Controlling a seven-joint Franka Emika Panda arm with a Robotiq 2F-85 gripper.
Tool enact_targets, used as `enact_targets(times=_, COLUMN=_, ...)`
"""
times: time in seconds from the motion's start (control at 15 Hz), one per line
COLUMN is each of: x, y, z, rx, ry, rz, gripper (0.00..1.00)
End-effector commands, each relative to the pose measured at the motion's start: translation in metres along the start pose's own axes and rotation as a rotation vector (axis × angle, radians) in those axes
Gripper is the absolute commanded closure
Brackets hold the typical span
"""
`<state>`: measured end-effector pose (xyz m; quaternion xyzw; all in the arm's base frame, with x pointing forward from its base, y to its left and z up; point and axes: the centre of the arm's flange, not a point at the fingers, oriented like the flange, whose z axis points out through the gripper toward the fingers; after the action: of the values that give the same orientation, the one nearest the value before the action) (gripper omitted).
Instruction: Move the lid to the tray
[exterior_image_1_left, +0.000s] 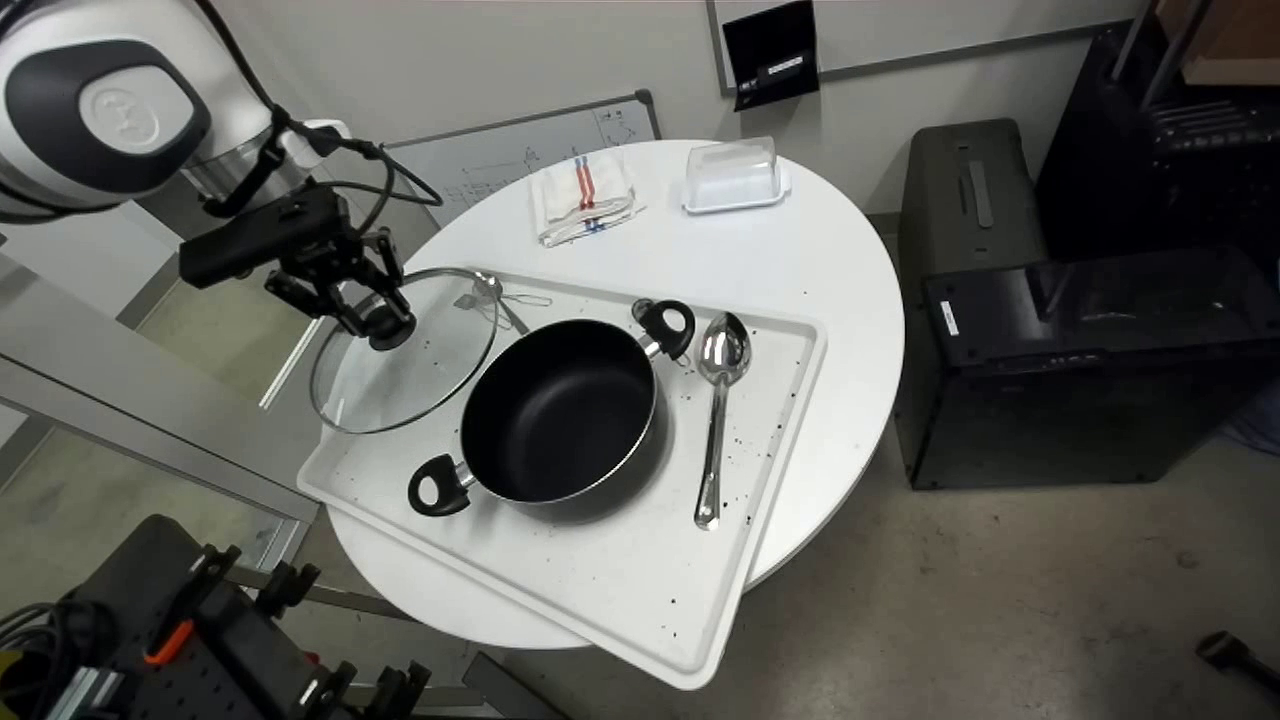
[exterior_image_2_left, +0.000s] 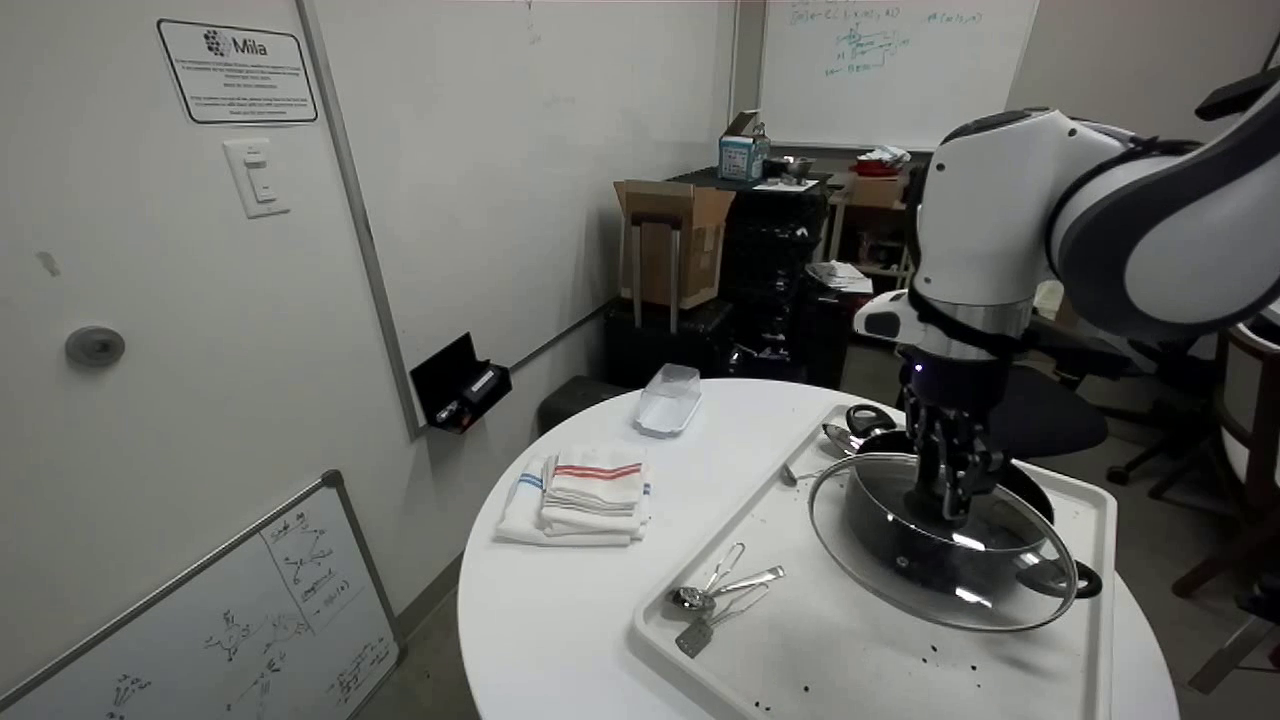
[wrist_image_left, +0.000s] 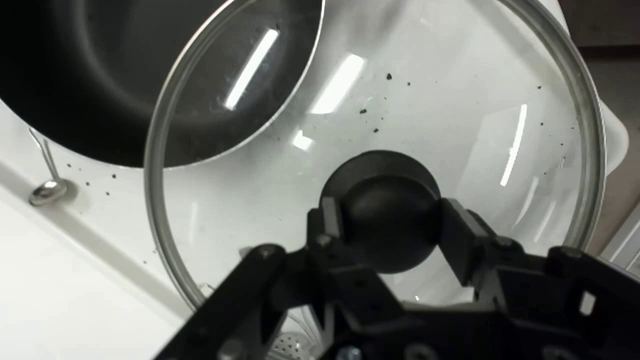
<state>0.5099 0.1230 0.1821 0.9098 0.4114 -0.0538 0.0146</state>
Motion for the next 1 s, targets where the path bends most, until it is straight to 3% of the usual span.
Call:
enact_targets(times=0.0, x=0.034, y=-0.026, z=0.004, rx=-0.050, ry=-0.027, rz=-0.105, gripper=0.75)
enact_targets(times=0.47, x=0.073, y=-0.046, z=0.049, rx=-0.083, ry=0.013, rz=-0.218, gripper=0.75)
enact_targets(times=0.67, x=0.079, y=-0.039, z=0.072, rx=-0.088, ry=0.060, rz=-0.219, gripper=0.75)
enact_targets(times=0.93, x=0.074, y=-0.033, z=0.104, rx=-0.092, ry=0.062, rz=-0.226, gripper=0.75)
